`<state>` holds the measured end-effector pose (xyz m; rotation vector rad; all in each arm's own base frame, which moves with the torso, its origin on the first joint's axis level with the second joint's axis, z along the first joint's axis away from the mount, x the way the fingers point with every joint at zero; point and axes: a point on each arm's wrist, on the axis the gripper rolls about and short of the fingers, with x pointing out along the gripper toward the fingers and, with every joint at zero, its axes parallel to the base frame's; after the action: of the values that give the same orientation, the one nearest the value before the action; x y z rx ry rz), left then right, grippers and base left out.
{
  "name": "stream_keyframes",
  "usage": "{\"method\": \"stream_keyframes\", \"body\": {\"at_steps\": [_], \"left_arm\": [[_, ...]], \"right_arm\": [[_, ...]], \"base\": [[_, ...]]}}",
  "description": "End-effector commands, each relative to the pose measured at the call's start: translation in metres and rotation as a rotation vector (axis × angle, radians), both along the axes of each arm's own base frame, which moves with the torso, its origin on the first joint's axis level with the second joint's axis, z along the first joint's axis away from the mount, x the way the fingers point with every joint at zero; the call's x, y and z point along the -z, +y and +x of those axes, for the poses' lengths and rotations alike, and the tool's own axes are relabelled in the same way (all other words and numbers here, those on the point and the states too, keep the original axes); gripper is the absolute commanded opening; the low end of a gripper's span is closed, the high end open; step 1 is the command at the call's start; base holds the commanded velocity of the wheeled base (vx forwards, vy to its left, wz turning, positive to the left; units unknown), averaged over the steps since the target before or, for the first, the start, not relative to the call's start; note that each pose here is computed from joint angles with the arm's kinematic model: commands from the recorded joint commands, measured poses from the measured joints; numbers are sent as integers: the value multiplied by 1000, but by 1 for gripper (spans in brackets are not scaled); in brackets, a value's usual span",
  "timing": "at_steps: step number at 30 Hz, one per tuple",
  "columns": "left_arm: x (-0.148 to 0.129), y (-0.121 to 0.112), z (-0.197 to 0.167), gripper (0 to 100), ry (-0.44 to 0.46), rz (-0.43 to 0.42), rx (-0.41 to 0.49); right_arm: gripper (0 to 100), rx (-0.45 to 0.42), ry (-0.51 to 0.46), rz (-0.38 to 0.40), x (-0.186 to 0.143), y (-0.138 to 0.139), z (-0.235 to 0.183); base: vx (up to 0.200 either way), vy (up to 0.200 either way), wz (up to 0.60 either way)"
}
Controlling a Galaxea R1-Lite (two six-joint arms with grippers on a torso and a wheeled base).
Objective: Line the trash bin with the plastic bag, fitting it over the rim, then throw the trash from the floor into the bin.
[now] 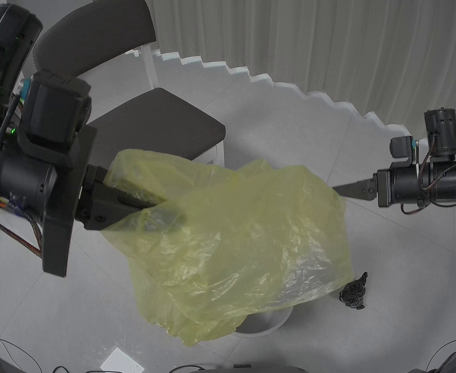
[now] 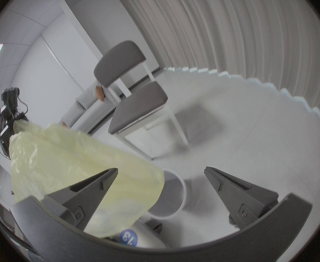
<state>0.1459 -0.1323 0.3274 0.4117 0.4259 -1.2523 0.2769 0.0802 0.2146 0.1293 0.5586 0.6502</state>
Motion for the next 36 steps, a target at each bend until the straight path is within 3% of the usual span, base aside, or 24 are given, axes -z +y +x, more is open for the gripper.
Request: {"method": "stream_keyframes", "body": {"at_steps": [1, 13, 18, 28, 33, 36], "left_arm": [[-2, 0, 0, 0, -16, -15, -2], [-12, 10, -10, 0, -58, -59, -4], [-14, 13, -14, 0, -58, -79, 19], [-12, 14, -16, 0, -42, -86, 49], [-9, 15, -17, 0, -30, -87, 58], [-9, 16, -16, 0, -30, -87, 54]], "right_arm": [[100, -52, 38, -17, 1, 7, -24], [100, -161, 97, -38, 15, 26, -56], [100, -135, 70, -29, 7, 25, -45], [100, -106, 122, -51, 24, 28, -18], [100, -73, 10, -9, -5, 19, -12], [100, -70, 0, -5, -15, 18, -12]], "base": [[0, 0, 0], [0, 0, 0], [0, 0, 0], [0, 0, 0], [0, 0, 0], [0, 0, 0]]}}
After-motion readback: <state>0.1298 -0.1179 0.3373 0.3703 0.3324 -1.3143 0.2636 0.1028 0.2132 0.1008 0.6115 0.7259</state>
